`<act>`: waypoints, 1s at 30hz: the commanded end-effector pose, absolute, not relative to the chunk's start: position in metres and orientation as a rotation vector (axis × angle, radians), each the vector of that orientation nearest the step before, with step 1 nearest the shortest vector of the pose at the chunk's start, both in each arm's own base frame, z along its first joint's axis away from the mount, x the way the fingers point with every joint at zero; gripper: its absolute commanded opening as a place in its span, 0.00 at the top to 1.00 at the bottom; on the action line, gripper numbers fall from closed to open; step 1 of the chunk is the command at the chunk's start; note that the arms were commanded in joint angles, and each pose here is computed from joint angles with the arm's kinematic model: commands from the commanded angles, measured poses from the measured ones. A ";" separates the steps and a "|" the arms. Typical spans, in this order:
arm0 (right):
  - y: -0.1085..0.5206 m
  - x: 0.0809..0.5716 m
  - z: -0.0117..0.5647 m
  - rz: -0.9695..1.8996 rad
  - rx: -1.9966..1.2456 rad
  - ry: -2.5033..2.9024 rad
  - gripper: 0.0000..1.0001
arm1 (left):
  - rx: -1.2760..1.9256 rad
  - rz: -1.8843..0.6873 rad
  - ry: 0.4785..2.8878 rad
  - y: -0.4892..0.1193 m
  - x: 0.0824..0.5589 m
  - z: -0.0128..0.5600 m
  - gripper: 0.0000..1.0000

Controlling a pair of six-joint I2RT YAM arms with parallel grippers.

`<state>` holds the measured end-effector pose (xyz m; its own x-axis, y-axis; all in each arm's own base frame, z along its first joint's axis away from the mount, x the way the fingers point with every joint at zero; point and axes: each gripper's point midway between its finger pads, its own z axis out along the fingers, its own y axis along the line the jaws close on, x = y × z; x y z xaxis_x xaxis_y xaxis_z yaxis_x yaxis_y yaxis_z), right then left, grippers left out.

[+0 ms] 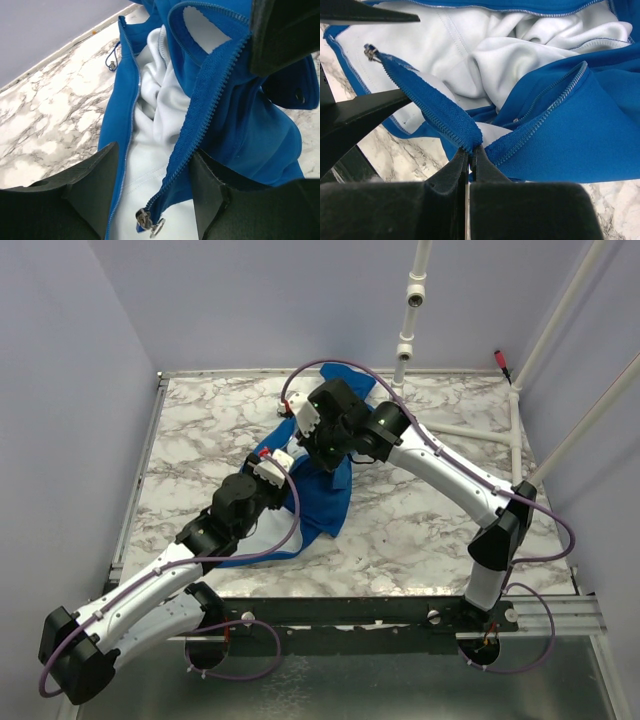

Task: Zip up the jacket

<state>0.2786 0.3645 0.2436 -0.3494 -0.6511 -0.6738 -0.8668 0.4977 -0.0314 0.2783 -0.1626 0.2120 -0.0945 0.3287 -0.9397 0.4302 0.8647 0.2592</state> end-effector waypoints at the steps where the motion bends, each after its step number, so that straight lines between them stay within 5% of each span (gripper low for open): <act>1: 0.360 0.270 0.261 0.458 -1.229 2.077 0.99 | 0.680 -0.192 1.731 -0.175 0.262 0.198 0.43; 16: 0.348 0.266 0.258 0.450 -1.225 2.077 0.99 | 0.712 -0.258 1.741 -0.184 0.255 0.203 0.78; 30: 0.337 0.259 0.253 0.556 -1.184 2.024 0.99 | 0.764 -0.443 1.679 -0.209 0.240 0.224 0.94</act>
<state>0.2643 0.3303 0.2413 -0.3563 -0.6245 -0.6950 -0.8564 0.5157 -0.0244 0.2471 -0.1912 0.1992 -0.1286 0.3192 -0.9389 0.6327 0.7555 0.1701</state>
